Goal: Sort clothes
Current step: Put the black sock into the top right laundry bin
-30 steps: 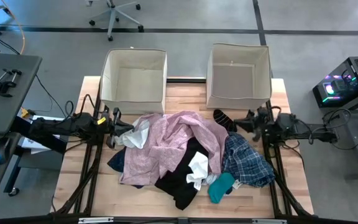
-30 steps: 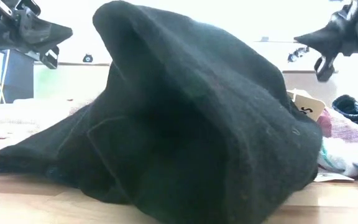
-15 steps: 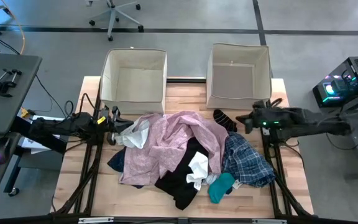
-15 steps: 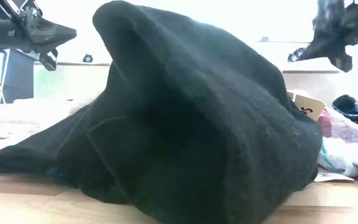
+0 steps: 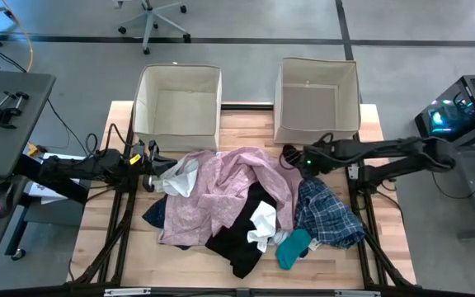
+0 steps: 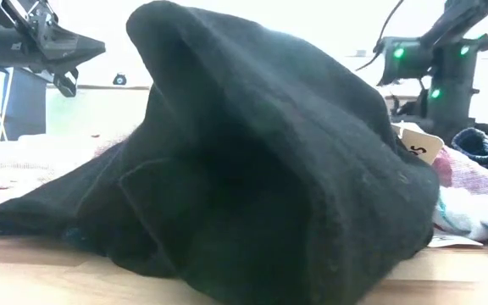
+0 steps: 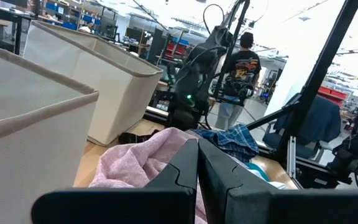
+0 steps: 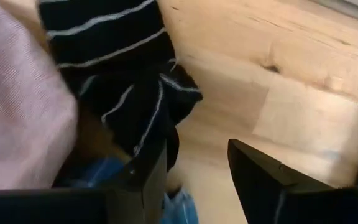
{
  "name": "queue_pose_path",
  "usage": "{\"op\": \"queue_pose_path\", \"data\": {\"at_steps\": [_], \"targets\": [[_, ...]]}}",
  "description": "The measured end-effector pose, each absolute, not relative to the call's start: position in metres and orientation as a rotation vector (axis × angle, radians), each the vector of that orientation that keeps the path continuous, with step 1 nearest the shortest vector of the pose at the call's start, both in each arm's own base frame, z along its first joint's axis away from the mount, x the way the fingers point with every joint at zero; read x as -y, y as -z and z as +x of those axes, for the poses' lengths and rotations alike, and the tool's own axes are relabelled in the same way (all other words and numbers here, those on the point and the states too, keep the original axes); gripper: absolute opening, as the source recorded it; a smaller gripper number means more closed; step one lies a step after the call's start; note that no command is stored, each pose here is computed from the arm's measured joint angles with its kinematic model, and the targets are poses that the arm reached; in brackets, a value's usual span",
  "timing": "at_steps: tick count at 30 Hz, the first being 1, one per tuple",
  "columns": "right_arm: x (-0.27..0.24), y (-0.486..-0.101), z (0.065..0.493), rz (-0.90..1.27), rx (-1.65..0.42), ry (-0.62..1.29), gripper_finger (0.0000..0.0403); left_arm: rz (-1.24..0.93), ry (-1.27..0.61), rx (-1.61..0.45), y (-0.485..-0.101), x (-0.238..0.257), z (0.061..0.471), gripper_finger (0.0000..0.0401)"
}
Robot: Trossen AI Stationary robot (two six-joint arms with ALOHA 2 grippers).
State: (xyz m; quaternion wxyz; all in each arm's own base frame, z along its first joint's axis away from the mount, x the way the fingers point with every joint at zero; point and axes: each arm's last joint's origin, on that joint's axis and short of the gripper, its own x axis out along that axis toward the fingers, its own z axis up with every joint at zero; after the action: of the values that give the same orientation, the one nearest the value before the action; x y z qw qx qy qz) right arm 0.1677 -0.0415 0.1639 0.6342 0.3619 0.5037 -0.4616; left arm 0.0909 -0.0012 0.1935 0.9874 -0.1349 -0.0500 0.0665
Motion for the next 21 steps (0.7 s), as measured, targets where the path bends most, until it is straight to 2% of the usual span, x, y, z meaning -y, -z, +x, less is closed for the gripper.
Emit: {"op": "queue_pose_path", "data": {"at_steps": [4,17,21], "targets": [[0.047,-0.151,0.181,0.828,-1.147,1.05,0.0137,-0.271,-0.134,0.1,-0.193,0.001,0.091,0.0],[0.048,-0.14,0.193,0.869,-1.15,0.991,0.0011,-0.271,-0.134,0.099,-0.193,0.001,0.091,0.0],[0.047,-0.152,0.191,0.89,-1.119,0.976,0.0007,-0.271,-0.134,0.099,-0.193,0.001,0.091,0.0]]}}
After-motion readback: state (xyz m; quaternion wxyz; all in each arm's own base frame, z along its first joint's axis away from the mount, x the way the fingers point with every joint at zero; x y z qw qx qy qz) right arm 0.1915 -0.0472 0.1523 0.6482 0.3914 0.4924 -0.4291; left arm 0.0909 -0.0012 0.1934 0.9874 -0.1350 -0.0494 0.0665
